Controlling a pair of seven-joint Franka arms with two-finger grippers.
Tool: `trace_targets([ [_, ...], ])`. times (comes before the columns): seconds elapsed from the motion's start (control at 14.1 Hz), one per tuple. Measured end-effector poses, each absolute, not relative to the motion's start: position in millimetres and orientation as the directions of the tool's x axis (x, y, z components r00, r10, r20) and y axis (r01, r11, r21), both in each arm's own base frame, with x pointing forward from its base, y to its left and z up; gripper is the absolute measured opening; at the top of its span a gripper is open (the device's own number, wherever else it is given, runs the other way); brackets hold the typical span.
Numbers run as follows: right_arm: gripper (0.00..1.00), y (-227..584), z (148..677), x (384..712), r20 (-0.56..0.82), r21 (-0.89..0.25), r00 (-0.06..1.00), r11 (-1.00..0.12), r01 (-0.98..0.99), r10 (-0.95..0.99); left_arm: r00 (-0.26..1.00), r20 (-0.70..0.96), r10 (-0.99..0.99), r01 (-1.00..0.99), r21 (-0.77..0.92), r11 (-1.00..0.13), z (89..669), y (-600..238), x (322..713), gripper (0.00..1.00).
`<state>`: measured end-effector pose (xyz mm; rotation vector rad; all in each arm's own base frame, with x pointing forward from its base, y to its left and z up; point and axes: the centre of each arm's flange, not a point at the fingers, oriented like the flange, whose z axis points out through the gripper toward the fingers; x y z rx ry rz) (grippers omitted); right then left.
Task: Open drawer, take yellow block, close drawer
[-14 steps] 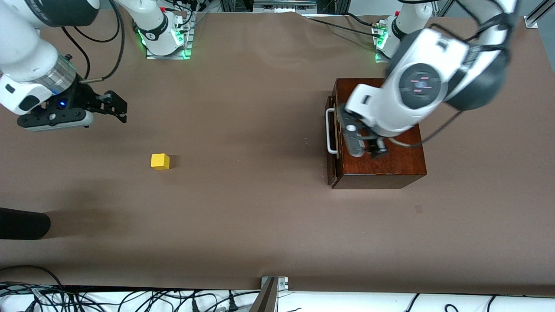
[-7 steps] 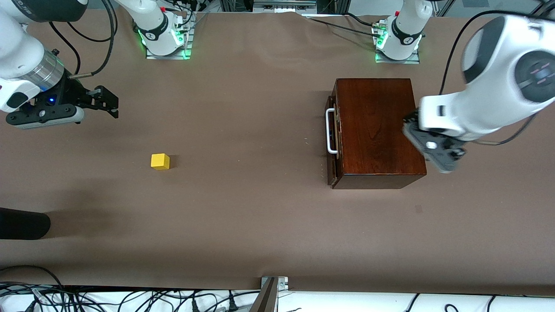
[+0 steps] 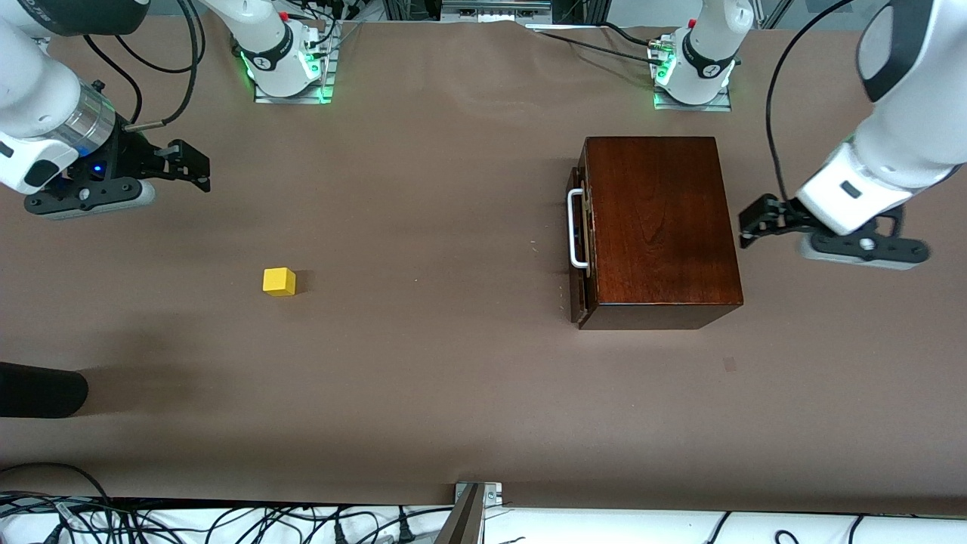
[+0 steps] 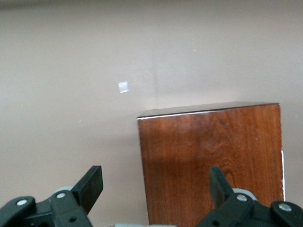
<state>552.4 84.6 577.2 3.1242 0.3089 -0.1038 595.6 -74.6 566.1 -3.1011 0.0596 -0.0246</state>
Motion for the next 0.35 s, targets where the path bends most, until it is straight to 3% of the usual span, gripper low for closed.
trace_targets([
  [0.35, 1.00, 85, 597, 549, -0.070, -0.040, 0.977, -0.979, 0.200, 0.202, 0.998, -0.059, 0.038, 0.037, -0.021, -0.999, 577, -40, 579, 1.00],
])
